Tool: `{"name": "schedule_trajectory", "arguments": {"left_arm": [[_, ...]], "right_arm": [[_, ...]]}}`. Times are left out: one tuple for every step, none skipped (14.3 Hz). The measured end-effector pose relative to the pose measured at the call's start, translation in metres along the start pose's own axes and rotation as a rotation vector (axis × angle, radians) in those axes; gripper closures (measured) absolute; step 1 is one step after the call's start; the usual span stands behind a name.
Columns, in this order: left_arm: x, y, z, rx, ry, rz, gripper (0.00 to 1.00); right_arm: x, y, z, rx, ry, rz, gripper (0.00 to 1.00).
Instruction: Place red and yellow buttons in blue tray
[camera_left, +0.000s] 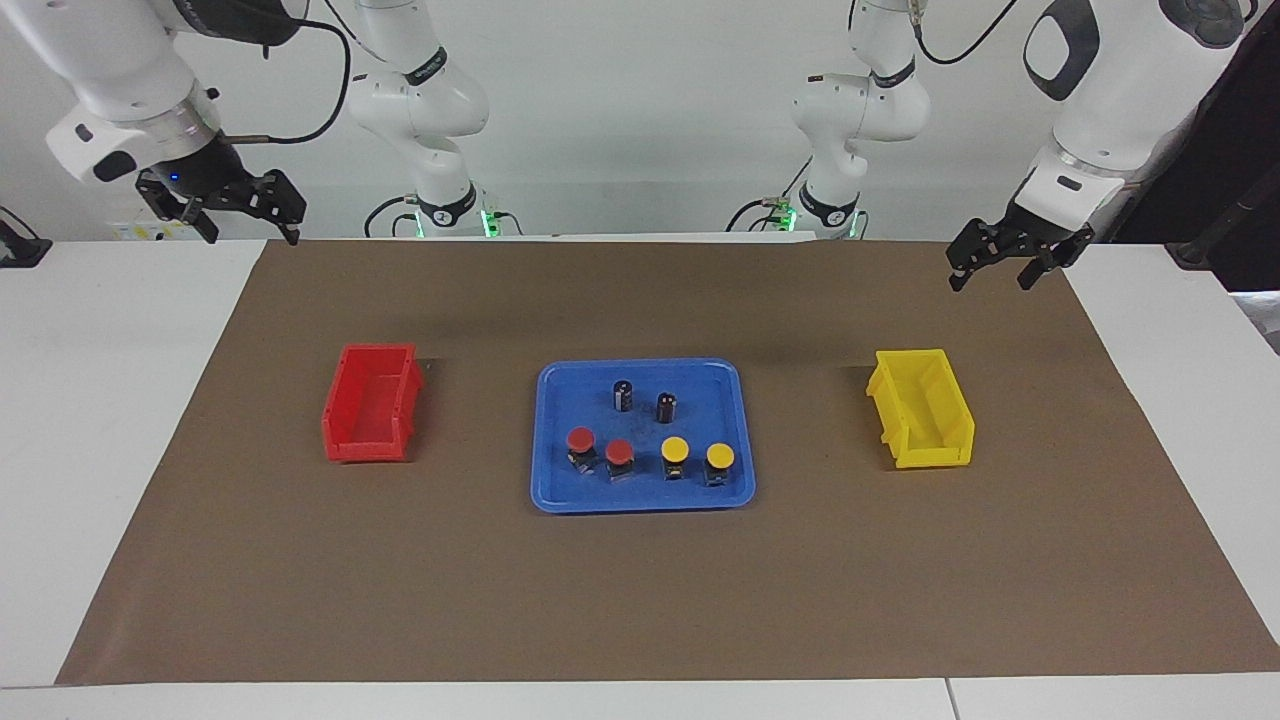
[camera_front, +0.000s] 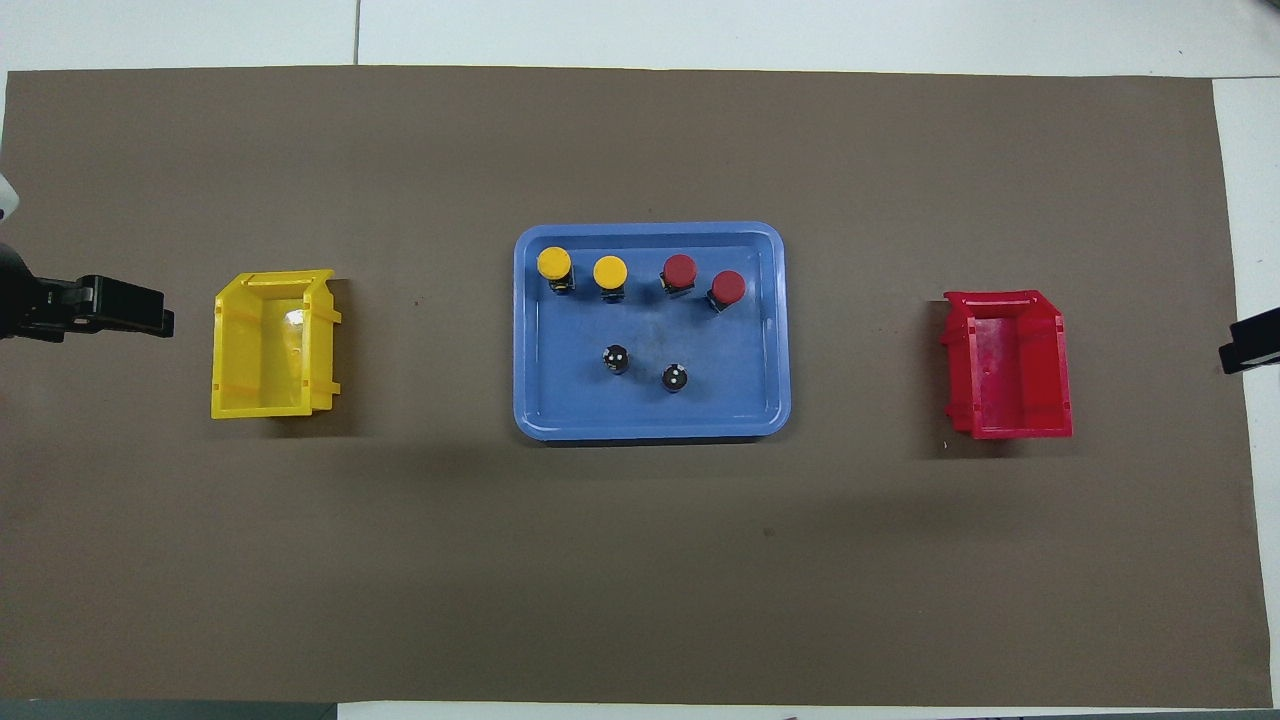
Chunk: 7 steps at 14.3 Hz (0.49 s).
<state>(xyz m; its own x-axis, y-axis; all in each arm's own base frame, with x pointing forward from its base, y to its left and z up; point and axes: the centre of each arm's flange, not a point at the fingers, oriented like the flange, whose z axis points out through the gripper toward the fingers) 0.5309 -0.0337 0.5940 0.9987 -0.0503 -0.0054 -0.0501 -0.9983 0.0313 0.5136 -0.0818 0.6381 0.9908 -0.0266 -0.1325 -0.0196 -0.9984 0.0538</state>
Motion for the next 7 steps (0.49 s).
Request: {"name": "schedule_trajectory", "arguments": {"left_arm": [[0.0,0.0,0.0,0.0,0.0,0.0,0.0],[0.0,0.0,0.0,0.0,0.0,0.0,0.0],[0.0,0.0,0.0,0.0,0.0,0.0,0.0],[0.0,0.0,0.0,0.0,0.0,0.0,0.0],[0.0,0.0,0.0,0.0,0.0,0.0,0.0],[0.0,0.0,0.0,0.0,0.0,0.0,0.0],[0.0,0.0,0.0,0.0,0.0,0.0,0.0]], "right_arm": [[0.001,0.003,-0.001,0.002,0.014,0.006,0.0],[0.002,0.002,-0.002,0.002,0.023,0.005,0.0],[0.003,-0.001,-0.002,0.003,0.026,0.009,0.0],[0.003,-0.006,-0.003,0.013,0.027,0.029,0.0],[0.004,-0.011,-0.003,0.032,0.03,0.053,0.0],[0.004,-0.013,-0.003,0.045,0.032,0.066,0.0],[0.004,-0.014,-0.004,0.05,0.033,0.075,0.0]]}}
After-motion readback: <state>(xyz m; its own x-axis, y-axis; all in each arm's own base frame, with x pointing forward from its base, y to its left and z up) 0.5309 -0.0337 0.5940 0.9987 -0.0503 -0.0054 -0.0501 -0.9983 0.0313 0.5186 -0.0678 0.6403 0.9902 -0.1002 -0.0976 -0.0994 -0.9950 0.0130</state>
